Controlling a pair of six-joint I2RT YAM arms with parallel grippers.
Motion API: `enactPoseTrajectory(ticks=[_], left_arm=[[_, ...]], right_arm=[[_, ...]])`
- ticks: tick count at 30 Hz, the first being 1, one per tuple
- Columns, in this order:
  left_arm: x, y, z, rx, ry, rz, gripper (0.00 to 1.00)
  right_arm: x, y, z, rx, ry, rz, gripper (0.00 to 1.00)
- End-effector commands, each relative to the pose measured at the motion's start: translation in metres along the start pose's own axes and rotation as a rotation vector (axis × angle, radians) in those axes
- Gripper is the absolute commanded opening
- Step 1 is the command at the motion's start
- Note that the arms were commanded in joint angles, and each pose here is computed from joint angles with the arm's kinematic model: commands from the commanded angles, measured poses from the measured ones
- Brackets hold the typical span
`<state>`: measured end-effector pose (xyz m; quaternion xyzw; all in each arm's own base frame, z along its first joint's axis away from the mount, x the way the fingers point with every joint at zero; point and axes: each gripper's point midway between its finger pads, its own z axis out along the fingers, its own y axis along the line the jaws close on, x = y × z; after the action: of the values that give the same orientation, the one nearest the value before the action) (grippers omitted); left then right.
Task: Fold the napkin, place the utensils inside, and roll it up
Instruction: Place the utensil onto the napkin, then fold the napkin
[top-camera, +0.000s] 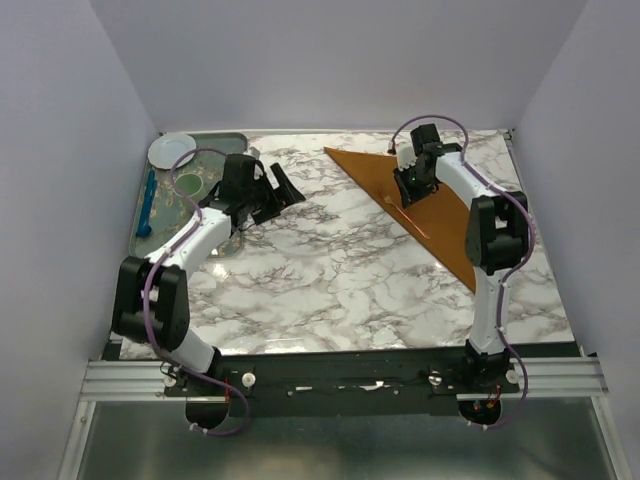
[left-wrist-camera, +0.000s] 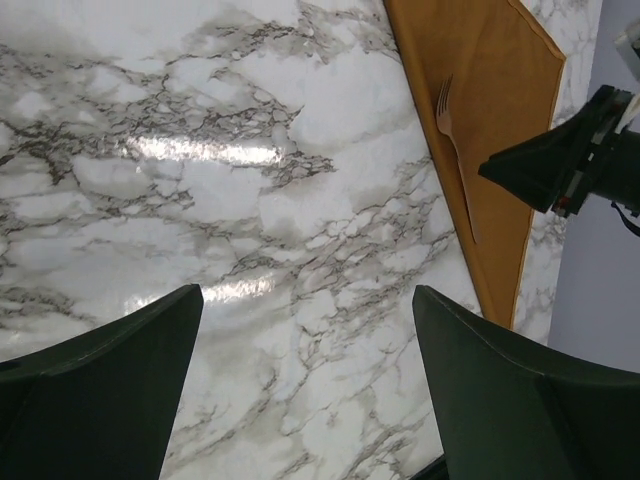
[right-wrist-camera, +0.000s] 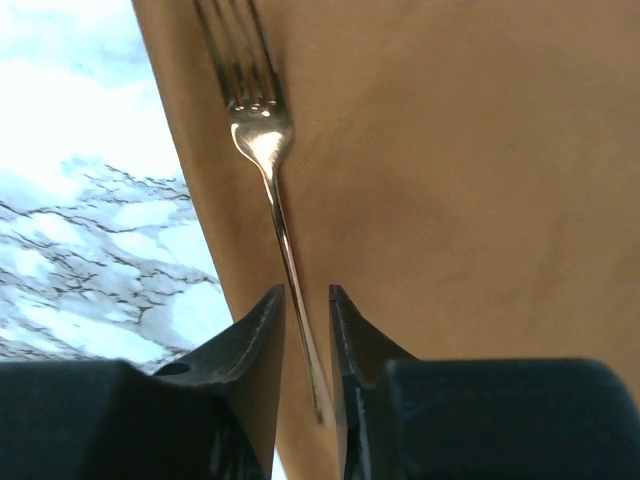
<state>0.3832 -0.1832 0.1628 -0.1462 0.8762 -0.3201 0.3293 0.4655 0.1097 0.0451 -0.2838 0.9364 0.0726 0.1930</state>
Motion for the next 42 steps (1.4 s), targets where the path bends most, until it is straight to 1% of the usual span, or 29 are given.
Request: enactPoseTrajectory(ticks=[1, 2, 3, 4, 5, 6, 8, 10, 11, 12, 14, 15, 17, 18, 20, 21, 22, 24, 25, 27, 29, 30, 31, 33, 35, 36, 37, 41, 42], left_arm=[[-0.021, -0.023, 0.041, 0.101, -0.012, -0.037, 0.93], [-0.031, -0.030, 0.048, 0.114, -0.029, -0.052, 0.92], [-0.032, -0.022, 0.066, 0.101, -0.024, -0.069, 0.91], [-0.033, -0.020, 0.075, 0.099, -0.018, -0.084, 0.90], [-0.044, -0.031, 0.081, 0.129, -0.039, -0.097, 0.89], [-0.040, -0.023, 0.098, 0.118, -0.021, -0.116, 0.88], [-0.054, -0.034, 0.110, 0.161, -0.045, -0.124, 0.86], [-0.053, -0.026, 0.132, 0.152, -0.026, -0.148, 0.86], [-0.063, -0.034, 0.137, 0.173, -0.042, -0.144, 0.86], [-0.058, -0.024, 0.153, 0.154, -0.024, -0.164, 0.85], [-0.070, -0.028, 0.164, 0.158, -0.050, -0.165, 0.84], [-0.066, -0.019, 0.176, 0.143, -0.040, -0.174, 0.83], [-0.077, -0.023, 0.187, 0.161, -0.073, -0.183, 0.81], [-0.070, -0.012, 0.201, 0.144, -0.061, -0.200, 0.80], [-0.078, -0.016, 0.213, 0.170, -0.080, -0.234, 0.74], [-0.070, -0.007, 0.228, 0.161, -0.069, -0.258, 0.71], [-0.071, -0.008, 0.234, 0.174, -0.074, -0.270, 0.66], [-0.075, -0.014, 0.243, 0.194, -0.083, -0.307, 0.61], [-0.070, -0.006, 0.253, 0.172, -0.085, -0.325, 0.60], [-0.072, -0.011, 0.259, 0.172, -0.106, -0.342, 0.58], [-0.074, -0.007, 0.266, 0.119, -0.163, -0.339, 0.54], [-0.075, -0.006, 0.268, 0.097, -0.186, -0.343, 0.54], [-0.079, 0.002, 0.270, 0.050, -0.236, -0.353, 0.54], [-0.077, 0.000, 0.275, 0.030, -0.256, -0.367, 0.55], [-0.076, 0.018, 0.282, -0.041, -0.298, -0.404, 0.53], [-0.078, 0.019, 0.284, -0.054, -0.310, -0.420, 0.51], [-0.072, 0.030, 0.288, -0.091, -0.303, -0.464, 0.50], [-0.076, 0.040, 0.297, -0.114, -0.353, -0.535, 0.50], [-0.084, 0.033, 0.298, -0.090, -0.371, -0.538, 0.50]], right_arm=[[-0.028, -0.014, -0.051, 0.158, -0.139, 0.296, 0.34], [-0.035, -0.012, -0.068, 0.174, -0.185, 0.328, 0.36], [-0.035, -0.012, -0.074, 0.187, -0.199, 0.371, 0.40], [-0.038, -0.012, -0.079, 0.196, -0.224, 0.418, 0.41], [-0.030, -0.009, -0.077, 0.191, -0.213, 0.438, 0.43], [-0.030, -0.005, -0.082, 0.179, -0.224, 0.445, 0.44], [-0.026, 0.004, -0.077, 0.132, -0.213, 0.421, 0.45], [-0.017, 0.001, -0.075, 0.158, -0.180, 0.431, 0.44], [-0.015, 0.001, -0.075, 0.161, -0.173, 0.436, 0.45], [-0.010, 0.002, -0.074, 0.160, -0.162, 0.442, 0.45], [-0.009, 0.010, -0.080, 0.132, -0.178, 0.449, 0.45], [-0.003, 0.014, -0.079, 0.125, -0.169, 0.455, 0.45], [-0.005, 0.020, -0.091, 0.103, -0.213, 0.460, 0.45], [-0.006, 0.023, -0.094, 0.095, -0.227, 0.463, 0.45], [-0.003, 0.026, -0.100, 0.087, -0.248, 0.461, 0.45], [-0.001, 0.028, -0.101, 0.087, -0.249, 0.463, 0.45], [0.000, 0.029, -0.102, 0.083, -0.254, 0.460, 0.45], [0.001, 0.030, -0.106, 0.083, -0.265, 0.458, 0.45], [0.001, 0.031, -0.106, 0.082, -0.266, 0.457, 0.46], [0.006, 0.033, -0.102, 0.077, -0.255, 0.459, 0.46], [0.012, 0.033, -0.098, 0.080, -0.242, 0.463, 0.46], [0.013, 0.033, -0.097, 0.082, -0.240, 0.462, 0.46], [0.013, 0.032, -0.097, 0.086, -0.246, 0.460, 0.46], [0.015, 0.032, -0.096, 0.090, -0.246, 0.461, 0.46], [0.015, 0.030, -0.097, 0.101, -0.249, 0.456, 0.46], [0.015, 0.030, -0.099, 0.105, -0.253, 0.453, 0.46], [0.015, 0.029, -0.100, 0.110, -0.256, 0.452, 0.46], [0.013, 0.026, -0.111, 0.137, -0.286, 0.437, 0.46], [0.012, 0.026, -0.113, 0.139, -0.292, 0.435, 0.46]])
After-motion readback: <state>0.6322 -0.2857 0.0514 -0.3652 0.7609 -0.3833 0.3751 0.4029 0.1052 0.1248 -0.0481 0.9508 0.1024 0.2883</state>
